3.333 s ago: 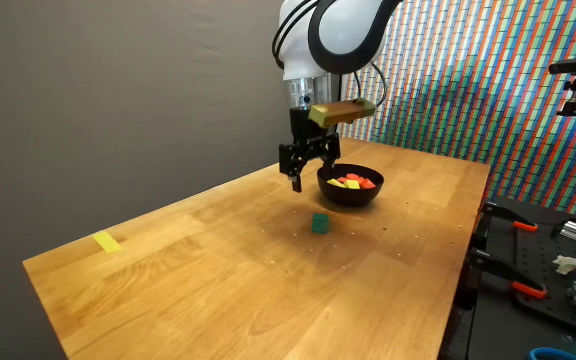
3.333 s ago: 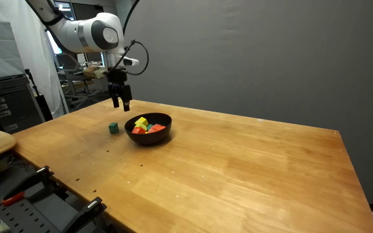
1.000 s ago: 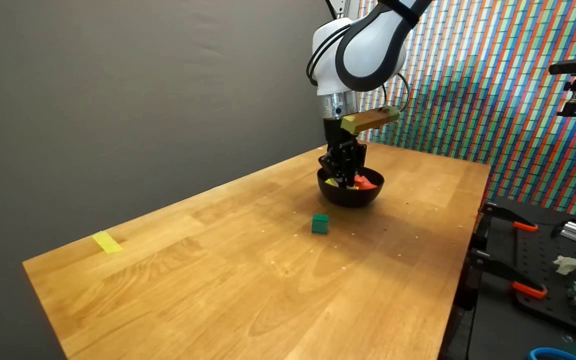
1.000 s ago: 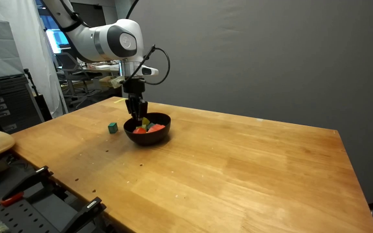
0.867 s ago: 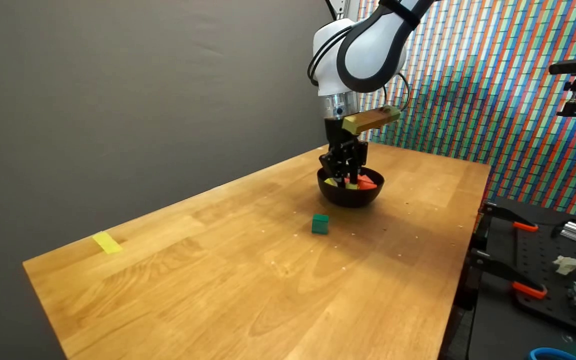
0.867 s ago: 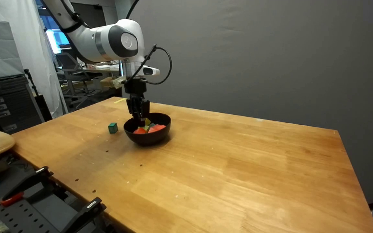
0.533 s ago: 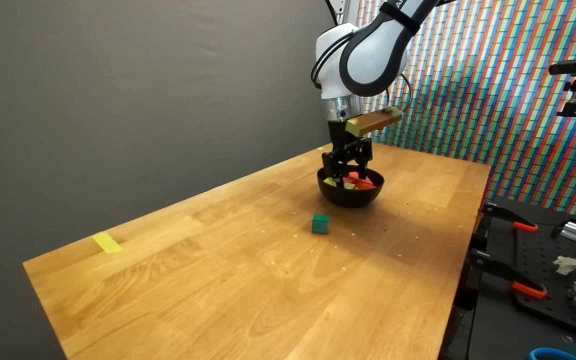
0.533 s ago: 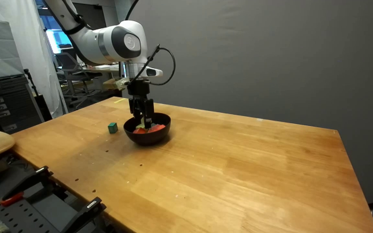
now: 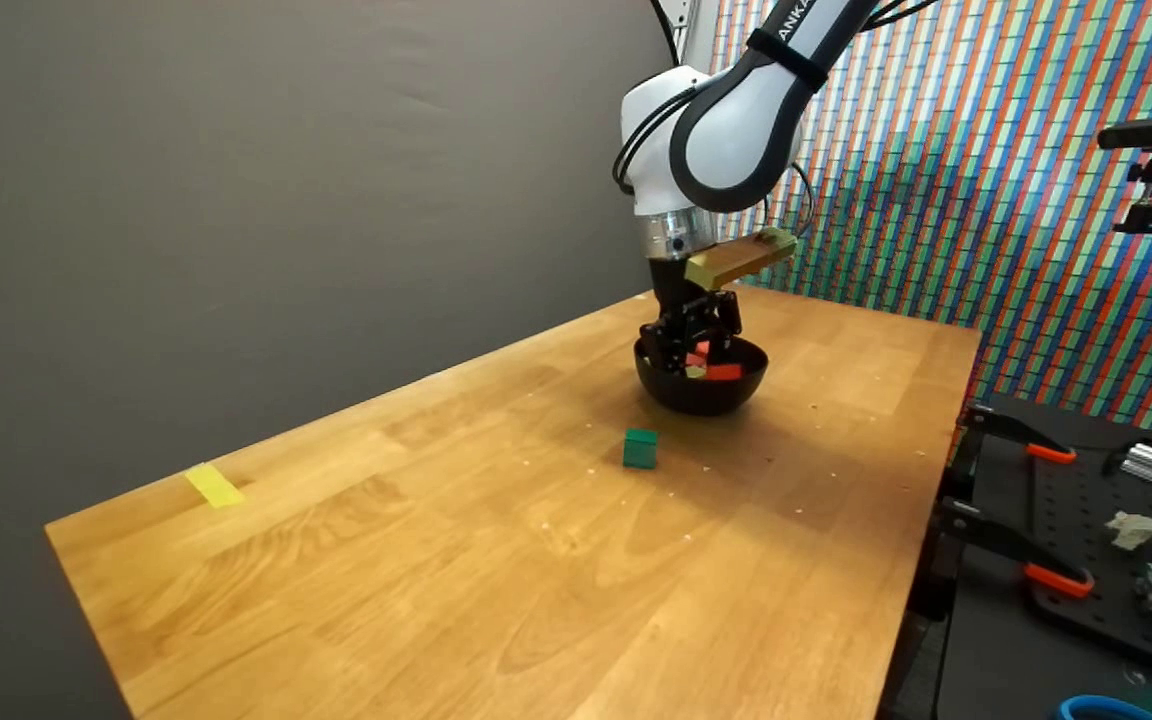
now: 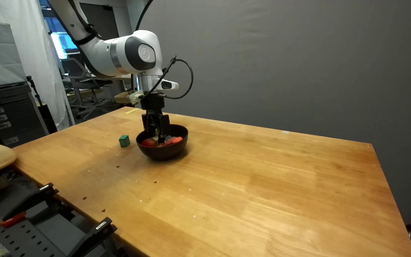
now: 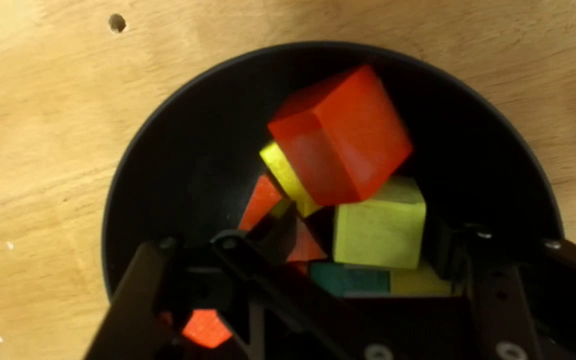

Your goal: Remove the blocks from the bowl and put them on the table

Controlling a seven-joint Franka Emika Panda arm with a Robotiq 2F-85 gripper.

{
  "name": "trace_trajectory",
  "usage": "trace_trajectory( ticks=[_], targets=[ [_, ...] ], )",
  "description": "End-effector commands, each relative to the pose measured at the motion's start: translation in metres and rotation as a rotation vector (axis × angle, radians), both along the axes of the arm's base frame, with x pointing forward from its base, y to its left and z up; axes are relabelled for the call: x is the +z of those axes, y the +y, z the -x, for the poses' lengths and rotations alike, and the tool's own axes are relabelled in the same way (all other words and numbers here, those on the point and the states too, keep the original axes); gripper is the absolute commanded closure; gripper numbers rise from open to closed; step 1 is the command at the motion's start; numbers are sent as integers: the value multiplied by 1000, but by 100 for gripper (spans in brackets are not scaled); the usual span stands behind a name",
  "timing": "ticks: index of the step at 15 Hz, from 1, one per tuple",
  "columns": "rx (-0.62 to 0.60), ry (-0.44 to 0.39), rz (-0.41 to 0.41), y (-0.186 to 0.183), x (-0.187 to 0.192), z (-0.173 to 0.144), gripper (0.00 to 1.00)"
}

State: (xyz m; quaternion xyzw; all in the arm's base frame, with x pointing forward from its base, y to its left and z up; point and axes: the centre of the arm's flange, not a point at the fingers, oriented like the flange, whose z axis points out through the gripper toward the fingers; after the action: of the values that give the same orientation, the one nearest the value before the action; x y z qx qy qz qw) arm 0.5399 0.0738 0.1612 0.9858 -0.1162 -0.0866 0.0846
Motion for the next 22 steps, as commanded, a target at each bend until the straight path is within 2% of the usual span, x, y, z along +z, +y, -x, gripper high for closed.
trace_trajectory(
  ticks=[1, 3, 5, 8, 12, 13, 15, 18, 22],
  targets=[
    [39, -19, 28, 15, -1, -6, 67],
    [50, -30, 37, 20, 3, -7, 81],
    [54, -34, 37, 23, 7, -7, 78],
    [77, -59, 66, 26, 44, 0, 78],
    [137, -235, 141, 42, 111, 6, 78],
    [144, -285, 133, 50, 122, 4, 78],
    [162, -325, 67, 73, 133, -6, 77],
    [183, -386, -17, 111, 132, -24, 77],
    [156, -380, -109, 148, 104, -60, 77]
  ],
)
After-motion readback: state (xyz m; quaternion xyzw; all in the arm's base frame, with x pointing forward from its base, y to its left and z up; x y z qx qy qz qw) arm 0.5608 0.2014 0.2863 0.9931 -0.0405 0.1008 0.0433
